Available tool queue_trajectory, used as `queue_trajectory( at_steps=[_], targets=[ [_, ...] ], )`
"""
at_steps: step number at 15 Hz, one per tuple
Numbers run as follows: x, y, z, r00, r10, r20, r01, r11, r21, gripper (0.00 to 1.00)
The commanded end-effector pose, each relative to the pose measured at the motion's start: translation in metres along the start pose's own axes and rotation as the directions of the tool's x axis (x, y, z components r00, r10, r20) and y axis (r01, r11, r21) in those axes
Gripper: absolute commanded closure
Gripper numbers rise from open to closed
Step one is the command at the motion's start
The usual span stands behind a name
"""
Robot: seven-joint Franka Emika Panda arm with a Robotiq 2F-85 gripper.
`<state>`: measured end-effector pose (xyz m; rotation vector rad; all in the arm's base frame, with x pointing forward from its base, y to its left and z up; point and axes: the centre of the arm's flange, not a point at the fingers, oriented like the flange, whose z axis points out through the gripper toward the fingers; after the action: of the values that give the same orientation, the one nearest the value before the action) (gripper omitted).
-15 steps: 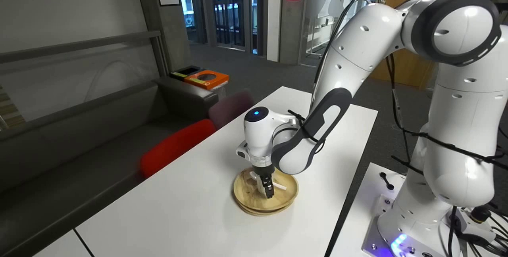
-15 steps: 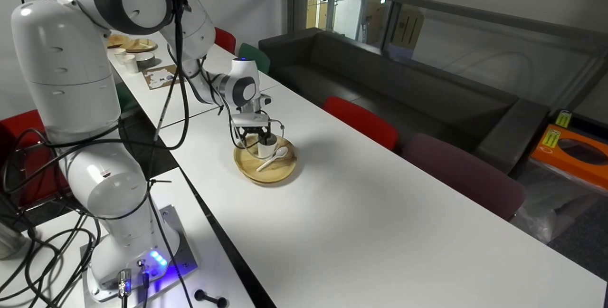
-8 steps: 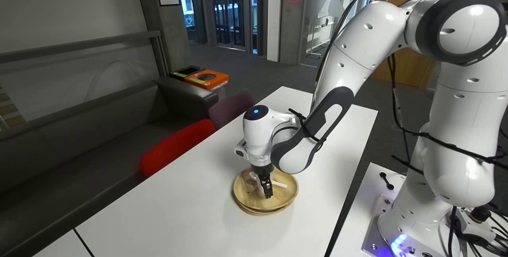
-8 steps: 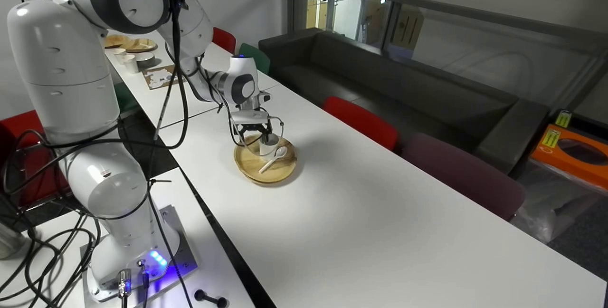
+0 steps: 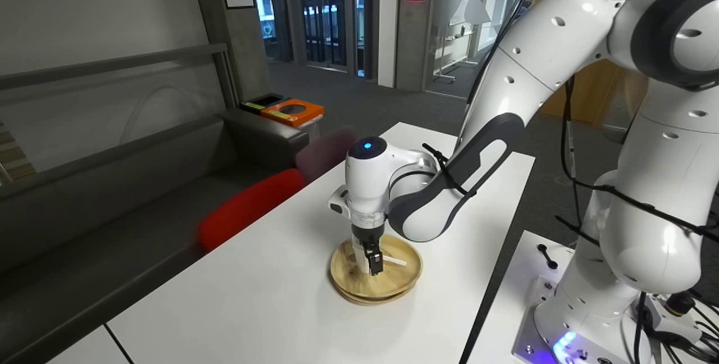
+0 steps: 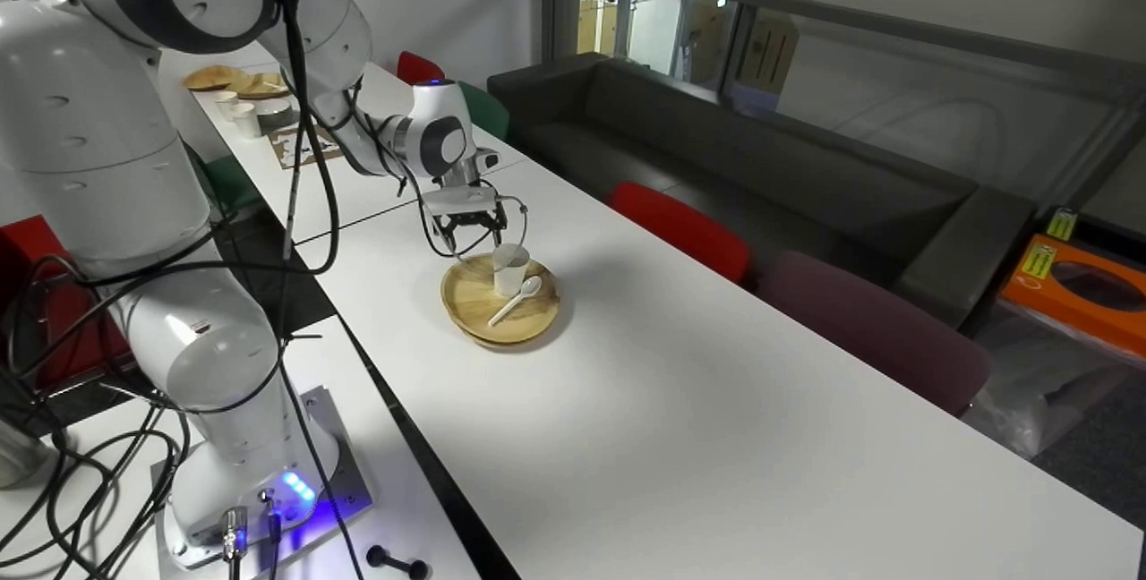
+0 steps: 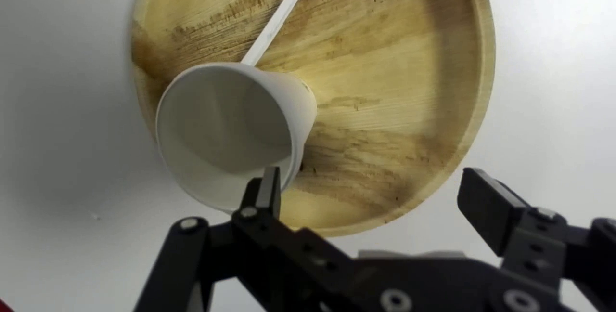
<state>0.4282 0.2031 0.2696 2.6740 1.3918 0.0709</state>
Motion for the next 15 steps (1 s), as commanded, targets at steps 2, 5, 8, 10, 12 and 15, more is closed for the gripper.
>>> queue_trajectory(
  at_steps=[2, 5, 8, 10, 12, 15],
  targets=[
    [-0.013, -0.002, -0.039, 0.997, 0.021, -0.074, -0.025, 0.998, -0.055, 0.0],
    [-0.016, 0.002, -0.06, 0.993, 0.05, -0.105, -0.057, 0.996, -0.064, 0.0],
    [-0.025, 0.006, -0.086, 0.983, 0.148, -0.108, -0.148, 0.989, 0.004, 0.0],
    [-0.036, 0.008, -0.105, 0.97, 0.236, -0.063, -0.229, 0.968, 0.105, 0.0],
    [-0.046, 0.01, -0.121, 0.95, 0.308, -0.044, -0.296, 0.939, 0.175, 0.0],
    [-0.036, 0.014, -0.106, 0.952, 0.304, -0.04, -0.294, 0.942, 0.161, 0.0]
  ],
)
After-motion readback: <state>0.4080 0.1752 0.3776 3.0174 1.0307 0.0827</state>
